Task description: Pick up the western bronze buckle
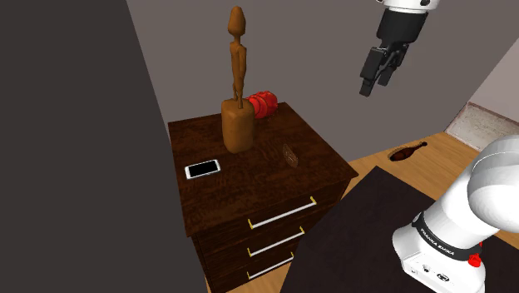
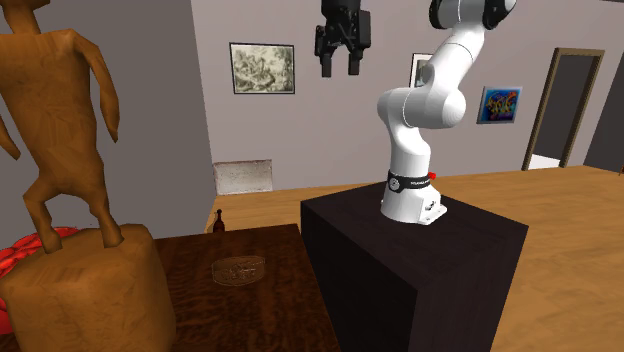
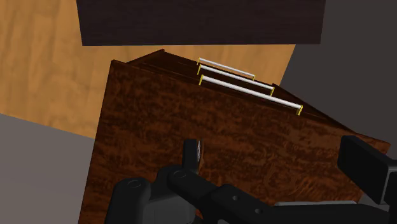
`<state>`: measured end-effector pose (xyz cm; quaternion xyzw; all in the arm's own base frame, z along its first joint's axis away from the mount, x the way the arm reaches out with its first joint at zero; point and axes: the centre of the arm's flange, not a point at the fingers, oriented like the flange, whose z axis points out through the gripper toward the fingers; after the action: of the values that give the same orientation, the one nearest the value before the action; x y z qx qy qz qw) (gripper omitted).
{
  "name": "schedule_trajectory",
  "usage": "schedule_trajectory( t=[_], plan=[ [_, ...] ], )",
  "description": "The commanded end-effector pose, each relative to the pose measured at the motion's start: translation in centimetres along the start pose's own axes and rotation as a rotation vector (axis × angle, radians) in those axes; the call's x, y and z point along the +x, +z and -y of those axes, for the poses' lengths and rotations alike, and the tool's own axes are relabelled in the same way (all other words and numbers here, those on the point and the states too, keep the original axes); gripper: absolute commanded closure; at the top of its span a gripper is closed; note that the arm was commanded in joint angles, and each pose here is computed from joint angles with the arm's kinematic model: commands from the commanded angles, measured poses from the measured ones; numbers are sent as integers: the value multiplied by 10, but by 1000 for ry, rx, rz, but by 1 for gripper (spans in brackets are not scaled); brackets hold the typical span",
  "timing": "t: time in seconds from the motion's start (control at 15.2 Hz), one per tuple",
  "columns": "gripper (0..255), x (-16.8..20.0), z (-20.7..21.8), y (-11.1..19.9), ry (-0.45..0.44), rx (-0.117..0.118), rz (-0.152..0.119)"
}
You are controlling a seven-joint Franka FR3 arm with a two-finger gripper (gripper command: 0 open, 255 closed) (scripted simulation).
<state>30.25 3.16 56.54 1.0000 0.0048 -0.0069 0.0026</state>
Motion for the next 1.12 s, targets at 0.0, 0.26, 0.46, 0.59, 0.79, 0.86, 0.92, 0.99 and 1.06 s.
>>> schedule_trajectory(
  t=[0.0, 0.26, 0.46, 0.59, 0.79, 0.86, 0.92, 0.99, 1.06],
  plan=[
    [0, 0, 0, 0, 0, 0, 0],
    [0, 29, -6, 44, -1, 6, 2],
    [0, 50, -11, 78, -2, 10, 4],
    [0, 64, -14, 100, -3, 13, 6],
    [0, 85, -18, 133, -4, 18, 7],
    [0, 92, -19, 145, -4, 19, 8],
    [0, 99, -21, 156, -4, 21, 9],
    [0, 106, -22, 167, -5, 22, 9],
    [0, 114, -23, 178, -5, 24, 10]
  ],
)
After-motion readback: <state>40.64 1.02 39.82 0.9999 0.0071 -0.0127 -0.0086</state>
